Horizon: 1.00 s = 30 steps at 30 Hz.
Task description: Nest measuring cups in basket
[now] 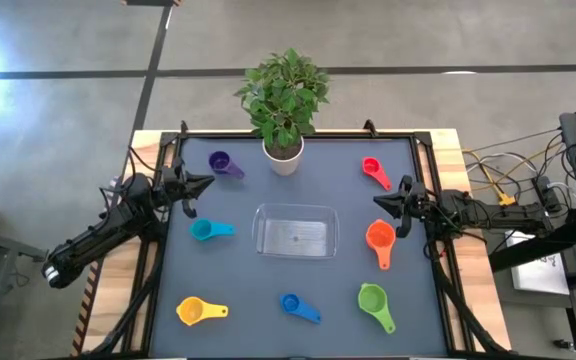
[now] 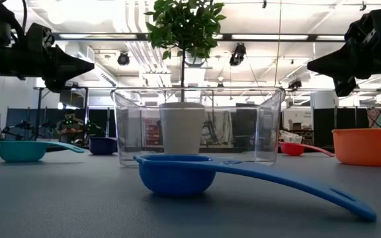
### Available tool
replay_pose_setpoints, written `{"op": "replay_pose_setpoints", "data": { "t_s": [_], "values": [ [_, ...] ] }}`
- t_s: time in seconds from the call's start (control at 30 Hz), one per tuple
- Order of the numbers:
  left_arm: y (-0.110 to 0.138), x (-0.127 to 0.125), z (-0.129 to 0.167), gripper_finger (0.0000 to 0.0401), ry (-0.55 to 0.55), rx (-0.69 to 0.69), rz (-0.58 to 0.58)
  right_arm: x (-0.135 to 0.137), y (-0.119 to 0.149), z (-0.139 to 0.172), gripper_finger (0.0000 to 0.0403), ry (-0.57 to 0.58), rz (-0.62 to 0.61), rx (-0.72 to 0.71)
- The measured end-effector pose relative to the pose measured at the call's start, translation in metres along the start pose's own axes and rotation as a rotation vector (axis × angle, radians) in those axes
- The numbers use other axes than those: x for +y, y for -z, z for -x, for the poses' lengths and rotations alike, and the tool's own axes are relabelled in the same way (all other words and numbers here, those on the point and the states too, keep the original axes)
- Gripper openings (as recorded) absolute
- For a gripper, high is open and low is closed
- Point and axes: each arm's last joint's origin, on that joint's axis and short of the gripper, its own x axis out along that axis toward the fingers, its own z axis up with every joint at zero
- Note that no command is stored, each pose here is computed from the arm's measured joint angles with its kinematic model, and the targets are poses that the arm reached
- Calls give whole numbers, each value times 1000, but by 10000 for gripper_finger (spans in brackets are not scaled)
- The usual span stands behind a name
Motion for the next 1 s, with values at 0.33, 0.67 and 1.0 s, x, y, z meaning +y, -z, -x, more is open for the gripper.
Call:
{"op": "replay_pose_setpoints", "data": {
  "t_s": [0.33, 0.67, 1.0],
  "values": [
    [0, 0, 0, 0, 0, 0, 0, 0, 0, 0, 9, 0, 0, 0],
    [0, 0, 0, 0, 0, 0, 0, 0, 0, 0, 9, -1, -13, -4],
    [0, 0, 0, 0, 0, 0, 0, 1, -4, 0, 9, -12, -48, -47]
  ]
}}
